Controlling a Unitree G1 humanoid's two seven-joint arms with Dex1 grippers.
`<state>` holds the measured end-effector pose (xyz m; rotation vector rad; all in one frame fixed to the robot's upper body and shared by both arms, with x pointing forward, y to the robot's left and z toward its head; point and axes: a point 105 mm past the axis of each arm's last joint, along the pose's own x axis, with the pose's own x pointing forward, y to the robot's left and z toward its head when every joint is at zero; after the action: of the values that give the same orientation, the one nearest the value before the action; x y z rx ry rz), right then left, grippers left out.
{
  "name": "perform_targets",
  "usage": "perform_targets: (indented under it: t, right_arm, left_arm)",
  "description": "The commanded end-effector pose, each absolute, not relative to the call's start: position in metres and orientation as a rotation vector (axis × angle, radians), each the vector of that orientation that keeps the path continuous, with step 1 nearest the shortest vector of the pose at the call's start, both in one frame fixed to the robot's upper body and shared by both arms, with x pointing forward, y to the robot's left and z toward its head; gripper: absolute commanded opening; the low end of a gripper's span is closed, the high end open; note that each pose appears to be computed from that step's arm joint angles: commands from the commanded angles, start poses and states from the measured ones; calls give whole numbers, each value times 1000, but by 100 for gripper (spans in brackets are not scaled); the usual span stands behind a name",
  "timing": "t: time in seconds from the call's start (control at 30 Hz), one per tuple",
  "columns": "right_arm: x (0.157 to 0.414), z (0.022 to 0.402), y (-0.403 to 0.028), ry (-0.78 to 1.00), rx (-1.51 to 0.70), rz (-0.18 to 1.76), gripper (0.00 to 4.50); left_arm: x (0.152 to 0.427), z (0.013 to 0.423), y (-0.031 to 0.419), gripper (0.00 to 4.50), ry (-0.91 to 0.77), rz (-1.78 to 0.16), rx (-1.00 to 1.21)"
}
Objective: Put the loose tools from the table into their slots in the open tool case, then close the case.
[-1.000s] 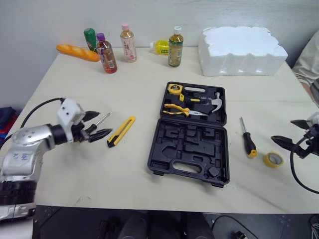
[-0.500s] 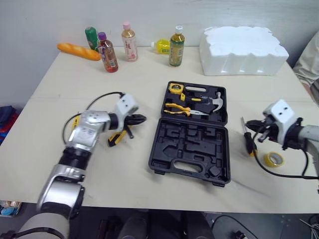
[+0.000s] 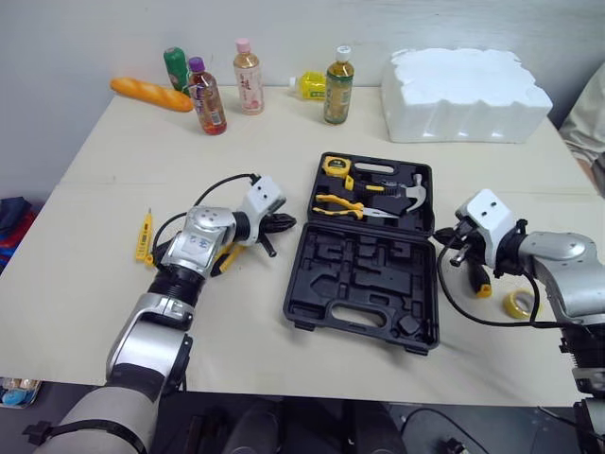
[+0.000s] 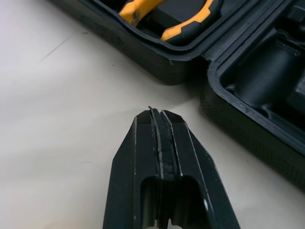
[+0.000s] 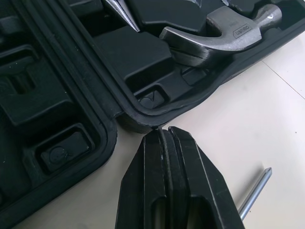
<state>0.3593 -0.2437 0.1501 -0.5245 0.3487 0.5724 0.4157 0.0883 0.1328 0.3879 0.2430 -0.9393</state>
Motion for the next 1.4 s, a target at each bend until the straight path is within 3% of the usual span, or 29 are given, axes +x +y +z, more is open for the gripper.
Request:
perform_targets:
  t: [0.03,0.4,0.73,1.1,1.3,1.4]
  right_arm:
    - [361,162,-226,287,-535,621,2]
    - [358,159,-208,277,-519,697,2]
    - [331,150,-167,229,-512,931,2]
    - [329,145,-179,254,-485,865,2]
    - [328,139,-207,325,-546,765,2]
    - [313,163,-230,300,-430,719,2]
  left_arm:
    - [417,147,77,0,190,-961,418]
    - [401,147,59,0,181,-1062,414]
    - [359,122,71,0,279,-1171,389]
    - [345,117,87,0,311,-1125,321]
    - [349,125,108,0,309,-1062,312]
    - [325,147,148,0,262,-1124,129]
